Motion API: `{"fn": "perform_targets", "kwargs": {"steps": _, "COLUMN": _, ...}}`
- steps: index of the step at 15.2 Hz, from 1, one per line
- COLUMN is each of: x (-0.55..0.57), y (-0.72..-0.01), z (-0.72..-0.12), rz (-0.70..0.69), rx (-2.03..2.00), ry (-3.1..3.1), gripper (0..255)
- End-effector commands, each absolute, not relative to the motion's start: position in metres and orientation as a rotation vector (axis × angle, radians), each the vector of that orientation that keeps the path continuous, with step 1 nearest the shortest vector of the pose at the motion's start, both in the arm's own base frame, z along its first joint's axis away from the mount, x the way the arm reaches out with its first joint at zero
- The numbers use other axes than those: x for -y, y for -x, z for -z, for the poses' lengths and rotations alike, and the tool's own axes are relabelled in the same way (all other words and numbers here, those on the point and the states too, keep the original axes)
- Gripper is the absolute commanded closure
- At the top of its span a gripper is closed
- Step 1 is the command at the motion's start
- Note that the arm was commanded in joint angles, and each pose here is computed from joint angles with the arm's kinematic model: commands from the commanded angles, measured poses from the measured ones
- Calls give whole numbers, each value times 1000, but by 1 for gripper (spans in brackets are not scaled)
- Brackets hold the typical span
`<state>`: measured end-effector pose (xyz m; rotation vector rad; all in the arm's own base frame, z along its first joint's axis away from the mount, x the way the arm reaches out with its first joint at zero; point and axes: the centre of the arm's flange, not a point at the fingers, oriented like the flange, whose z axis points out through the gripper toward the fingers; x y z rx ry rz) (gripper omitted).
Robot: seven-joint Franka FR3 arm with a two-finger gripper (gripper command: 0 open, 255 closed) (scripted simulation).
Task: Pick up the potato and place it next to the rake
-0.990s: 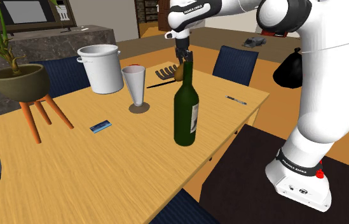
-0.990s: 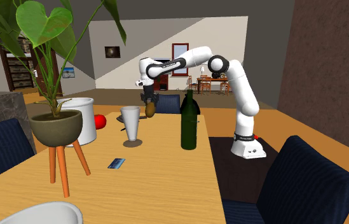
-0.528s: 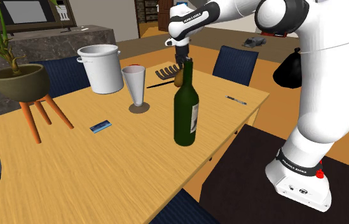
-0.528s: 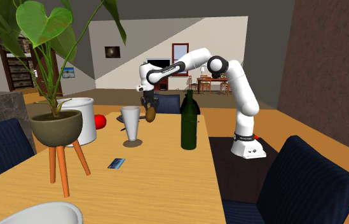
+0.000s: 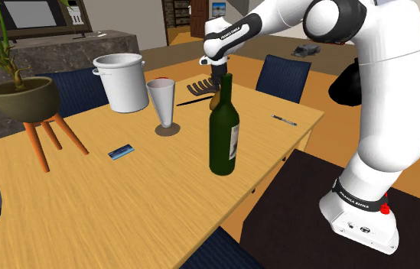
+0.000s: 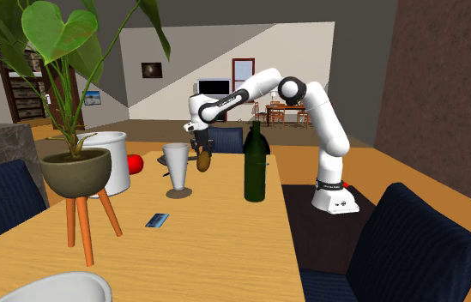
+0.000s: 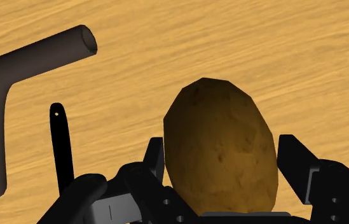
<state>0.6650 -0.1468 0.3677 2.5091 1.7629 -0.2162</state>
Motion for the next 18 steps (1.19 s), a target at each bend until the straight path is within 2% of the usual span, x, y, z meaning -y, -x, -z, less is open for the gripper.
{"fn": "perform_targets", "kwargs": {"steps": 1, "x": 146, "y": -666, "z": -361, "rz": 215, "rx": -1765, "ry": -2509, "gripper": 255}}
{"fn": "perform_targets", "kwargs": {"steps": 8, "x": 146, "y": -666, "z": -361, "rz": 216, "rx": -1765, "ry": -2509, "gripper": 255}}
{"fn": "perform_targets", "kwargs": {"steps": 9, "x": 148, "y": -665, "z": -361, "rz": 215, "rx": -1765, "ry": -2509, "gripper": 0}}
{"fn": "perform_targets", "kwargs": {"steps": 14, "x": 146, "y": -666, "z": -361, "rz": 215, "rx": -1765, "ry": -2509, "gripper": 0}}
{"fn": "perform_targets", "kwargs": {"steps": 18, "x": 140, "y": -670, "z": -410, "rz": 215, "rx": -1765, "ry": -2509, "gripper": 0}}
